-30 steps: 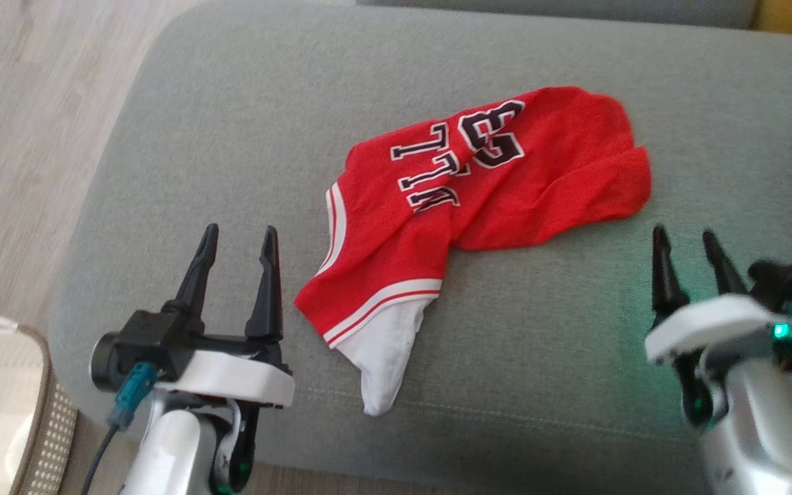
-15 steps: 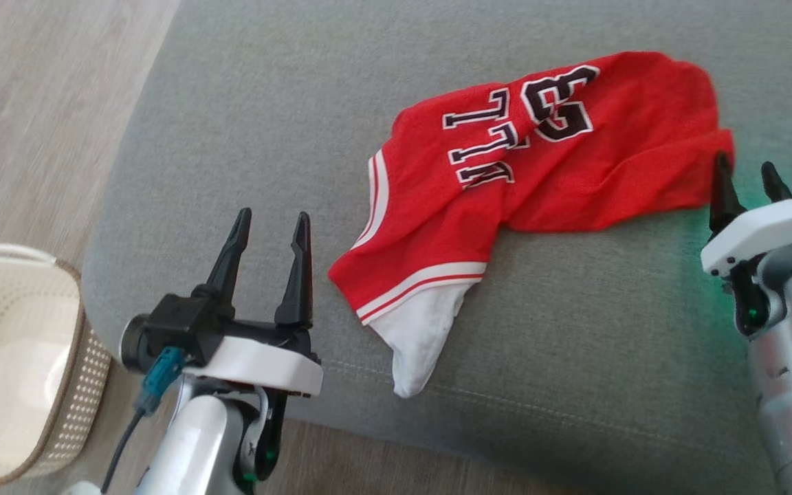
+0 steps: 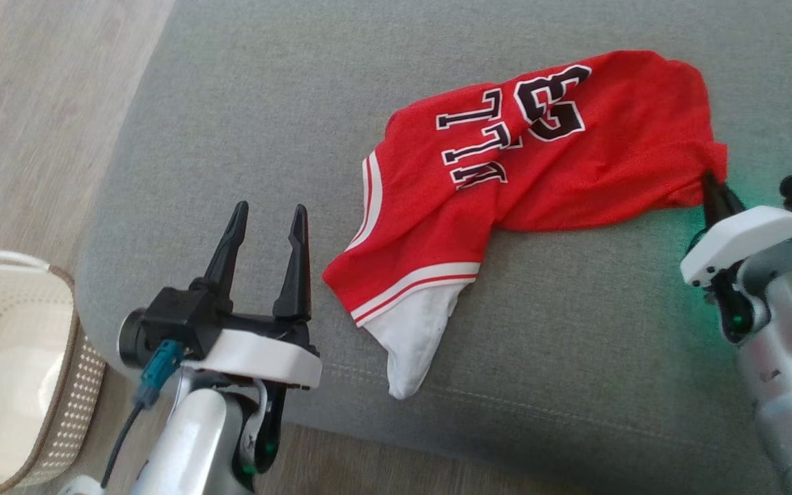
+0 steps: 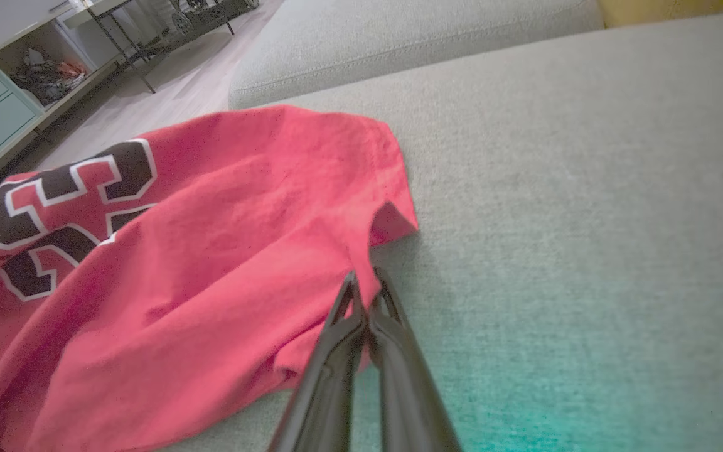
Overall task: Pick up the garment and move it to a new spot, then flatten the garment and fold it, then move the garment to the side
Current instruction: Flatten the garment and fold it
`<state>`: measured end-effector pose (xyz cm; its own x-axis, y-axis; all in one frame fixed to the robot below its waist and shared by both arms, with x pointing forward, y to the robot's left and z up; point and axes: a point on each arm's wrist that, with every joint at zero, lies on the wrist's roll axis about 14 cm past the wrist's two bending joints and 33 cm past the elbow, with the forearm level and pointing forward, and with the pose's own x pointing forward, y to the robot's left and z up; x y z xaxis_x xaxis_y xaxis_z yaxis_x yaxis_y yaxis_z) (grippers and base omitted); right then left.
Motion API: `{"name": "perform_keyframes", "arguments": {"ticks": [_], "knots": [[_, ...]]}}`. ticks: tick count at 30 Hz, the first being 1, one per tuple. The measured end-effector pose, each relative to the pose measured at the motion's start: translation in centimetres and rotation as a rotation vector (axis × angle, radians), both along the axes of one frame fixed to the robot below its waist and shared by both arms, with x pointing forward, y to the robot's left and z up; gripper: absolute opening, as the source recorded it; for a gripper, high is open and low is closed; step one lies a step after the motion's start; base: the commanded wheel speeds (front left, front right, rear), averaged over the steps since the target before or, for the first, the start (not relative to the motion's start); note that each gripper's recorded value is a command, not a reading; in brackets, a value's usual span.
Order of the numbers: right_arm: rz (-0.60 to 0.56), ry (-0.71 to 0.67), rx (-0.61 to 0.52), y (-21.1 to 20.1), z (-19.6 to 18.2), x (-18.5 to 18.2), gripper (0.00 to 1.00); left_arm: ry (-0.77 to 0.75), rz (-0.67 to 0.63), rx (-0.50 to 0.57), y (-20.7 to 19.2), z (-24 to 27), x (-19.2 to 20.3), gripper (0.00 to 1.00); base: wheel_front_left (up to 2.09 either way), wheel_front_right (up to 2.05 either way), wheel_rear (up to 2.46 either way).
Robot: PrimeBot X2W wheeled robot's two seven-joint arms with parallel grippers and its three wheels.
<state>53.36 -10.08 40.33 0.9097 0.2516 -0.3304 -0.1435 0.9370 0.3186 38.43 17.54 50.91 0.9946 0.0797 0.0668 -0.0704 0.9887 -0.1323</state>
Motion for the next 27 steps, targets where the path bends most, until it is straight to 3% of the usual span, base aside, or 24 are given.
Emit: {"name": "perform_keyframes", "arguments": {"ticks": [9, 17, 21, 27], "knots": [[0.02, -0.259, -0.211, -4.5, 7.5, 2.1, 0.0, -0.043, -0.026, -0.008, -0.9, 1.4, -0.1, 1.0, 0.0, 0.0, 0.0], [0.002, -0.38, -0.395, -8.3, 12.8, 2.3, 0.0, -0.054, -0.034, -0.028, -1.3, 1.7, -1.0, 1.0, 0.0, 0.0, 0.0], [-0.017, -0.312, -0.449, -9.6, 11.5, 1.8, 0.0, -0.046, -0.035, -0.03, -1.3, 1.5, -1.0, 1.0, 0.0, 0.0, 0.0], [0.002, -0.102, -0.484, -9.7, 5.0, -0.7, 0.0, -0.031, -0.04, -0.03, -1.3, 1.0, -1.0, 1.0, 0.0, 0.0, 0.0]]}}
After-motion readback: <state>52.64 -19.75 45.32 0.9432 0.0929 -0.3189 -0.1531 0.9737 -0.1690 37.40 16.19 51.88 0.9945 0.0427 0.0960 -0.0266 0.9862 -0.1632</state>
